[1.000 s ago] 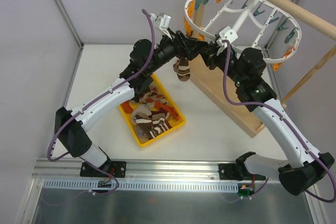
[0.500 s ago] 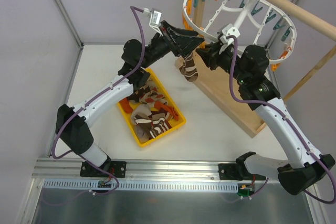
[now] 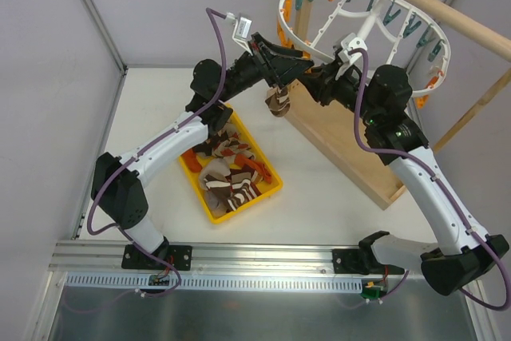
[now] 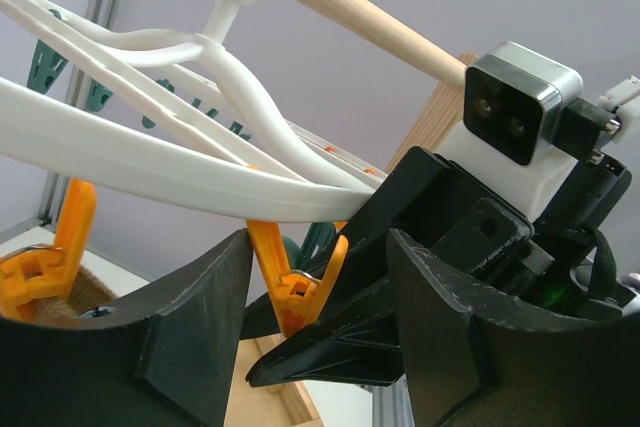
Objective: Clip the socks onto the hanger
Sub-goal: Open the clamp at the hanger.
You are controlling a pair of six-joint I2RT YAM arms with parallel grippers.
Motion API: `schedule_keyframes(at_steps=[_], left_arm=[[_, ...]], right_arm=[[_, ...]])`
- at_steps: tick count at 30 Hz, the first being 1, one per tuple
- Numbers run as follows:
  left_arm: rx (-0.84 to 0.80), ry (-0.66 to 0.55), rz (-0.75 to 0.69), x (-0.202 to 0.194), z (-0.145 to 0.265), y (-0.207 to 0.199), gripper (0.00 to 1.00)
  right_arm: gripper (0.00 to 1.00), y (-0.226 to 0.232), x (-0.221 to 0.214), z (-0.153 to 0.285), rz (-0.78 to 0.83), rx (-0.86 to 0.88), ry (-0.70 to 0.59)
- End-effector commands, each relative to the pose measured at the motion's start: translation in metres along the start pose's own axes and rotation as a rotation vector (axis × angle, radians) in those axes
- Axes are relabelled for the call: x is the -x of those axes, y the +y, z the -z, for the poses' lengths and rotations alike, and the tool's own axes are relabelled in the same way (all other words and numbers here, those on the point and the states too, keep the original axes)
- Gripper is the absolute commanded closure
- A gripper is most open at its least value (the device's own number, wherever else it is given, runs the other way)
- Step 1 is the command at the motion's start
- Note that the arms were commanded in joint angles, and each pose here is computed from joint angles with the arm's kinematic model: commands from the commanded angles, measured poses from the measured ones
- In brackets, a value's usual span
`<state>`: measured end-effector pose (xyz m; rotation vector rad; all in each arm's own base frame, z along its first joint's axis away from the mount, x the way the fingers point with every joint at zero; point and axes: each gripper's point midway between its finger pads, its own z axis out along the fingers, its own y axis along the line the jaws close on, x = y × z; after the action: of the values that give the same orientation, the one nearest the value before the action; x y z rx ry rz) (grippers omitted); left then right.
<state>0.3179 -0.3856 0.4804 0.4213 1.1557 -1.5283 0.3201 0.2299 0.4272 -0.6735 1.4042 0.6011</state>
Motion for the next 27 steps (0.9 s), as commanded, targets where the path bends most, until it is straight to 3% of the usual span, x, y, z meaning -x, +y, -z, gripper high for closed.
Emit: schedule_keyframes(at_steps=[1,5,13,16,17,20,27], left_arm=[[-0.108,-0.034,-0.036,0.02,-0.006,-0.023,0.45],[-0.095,-0.026,-0.013,0.015,-0.009,-0.014,0.52],[-0.029,-0.045,-0.003,0.016,-0.007,-0.003,0.86],[0.021,-0.062,0.005,0.019,-0.006,0.003,0.93],[0.034,-0.07,0.008,0.022,-0.006,0.003,0.94],[0.132,-0.083,0.045,0.024,-0.003,0.017,0.96],[0.327,-0.11,0.017,0.029,0.006,0.032,0.96]], right_arm=[[0.98,0.018,0.022,-0.001,-0.006,0.102,-0.052],[0.98,0.017,0.021,-0.001,-0.008,0.1,-0.05],[0.95,0.012,0.021,0.0,-0.003,0.07,-0.052],[0.7,0.01,0.014,0.003,-0.022,0.047,-0.024],[0.56,0.008,0.011,0.004,-0.024,0.035,-0.021],[0.42,0.003,0.013,0.009,-0.004,0.002,-0.034],[0.38,-0.012,0.013,0.016,0.074,-0.08,-0.024]])
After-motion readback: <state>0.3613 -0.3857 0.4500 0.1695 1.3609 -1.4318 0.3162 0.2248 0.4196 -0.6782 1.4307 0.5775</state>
